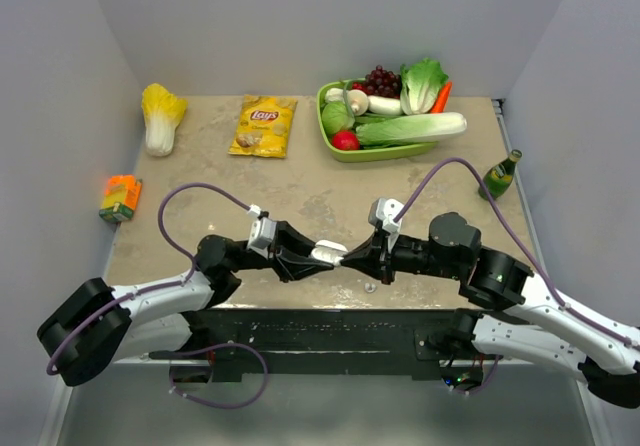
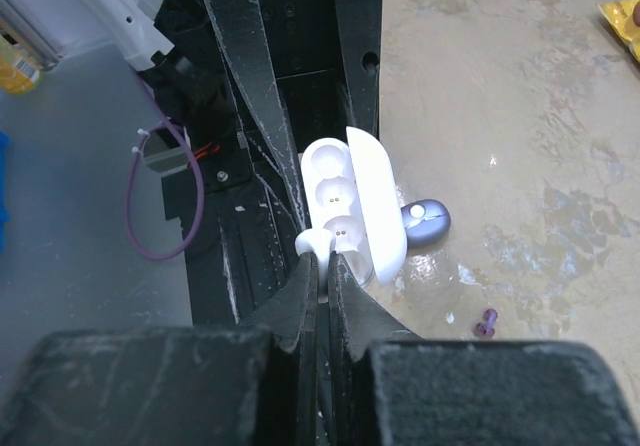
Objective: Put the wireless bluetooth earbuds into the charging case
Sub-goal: Place the earbud in the charging case.
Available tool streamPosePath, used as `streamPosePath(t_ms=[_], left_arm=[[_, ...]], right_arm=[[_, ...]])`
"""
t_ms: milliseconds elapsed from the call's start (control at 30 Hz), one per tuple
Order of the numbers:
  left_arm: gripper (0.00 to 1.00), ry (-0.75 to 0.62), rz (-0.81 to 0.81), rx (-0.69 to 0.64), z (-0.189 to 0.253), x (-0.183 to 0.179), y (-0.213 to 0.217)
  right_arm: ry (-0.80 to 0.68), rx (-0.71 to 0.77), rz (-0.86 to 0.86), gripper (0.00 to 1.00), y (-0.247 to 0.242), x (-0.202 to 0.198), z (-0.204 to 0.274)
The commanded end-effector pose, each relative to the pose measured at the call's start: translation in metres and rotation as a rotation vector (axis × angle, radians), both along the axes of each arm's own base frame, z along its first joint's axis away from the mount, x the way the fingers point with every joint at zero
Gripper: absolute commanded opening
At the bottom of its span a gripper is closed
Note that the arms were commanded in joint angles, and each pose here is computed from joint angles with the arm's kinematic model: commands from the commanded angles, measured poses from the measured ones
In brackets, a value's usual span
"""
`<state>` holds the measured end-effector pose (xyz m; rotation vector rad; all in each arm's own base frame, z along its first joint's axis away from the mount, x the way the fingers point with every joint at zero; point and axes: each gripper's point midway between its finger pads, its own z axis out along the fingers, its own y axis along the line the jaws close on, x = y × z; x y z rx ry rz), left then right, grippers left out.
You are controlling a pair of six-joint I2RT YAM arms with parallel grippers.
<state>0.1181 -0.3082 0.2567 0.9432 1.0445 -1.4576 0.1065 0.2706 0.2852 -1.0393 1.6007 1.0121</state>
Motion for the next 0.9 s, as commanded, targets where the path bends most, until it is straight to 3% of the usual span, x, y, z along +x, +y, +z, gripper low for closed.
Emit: streamPosePath(t_ms=[0, 867], left_arm=[[0.0, -0.06, -0.04, -0.048, 0.02, -0.006, 0.0], [0.0, -0.074, -0.046, -0.12, 0.033, -0.011, 0.006]], right_arm=[[-0.061, 0.056, -0.001, 0.0, -0.003, 0.0, 0.029], [-0.018, 0.004, -0.075, 0.0, 0.005, 0.017, 0.007]])
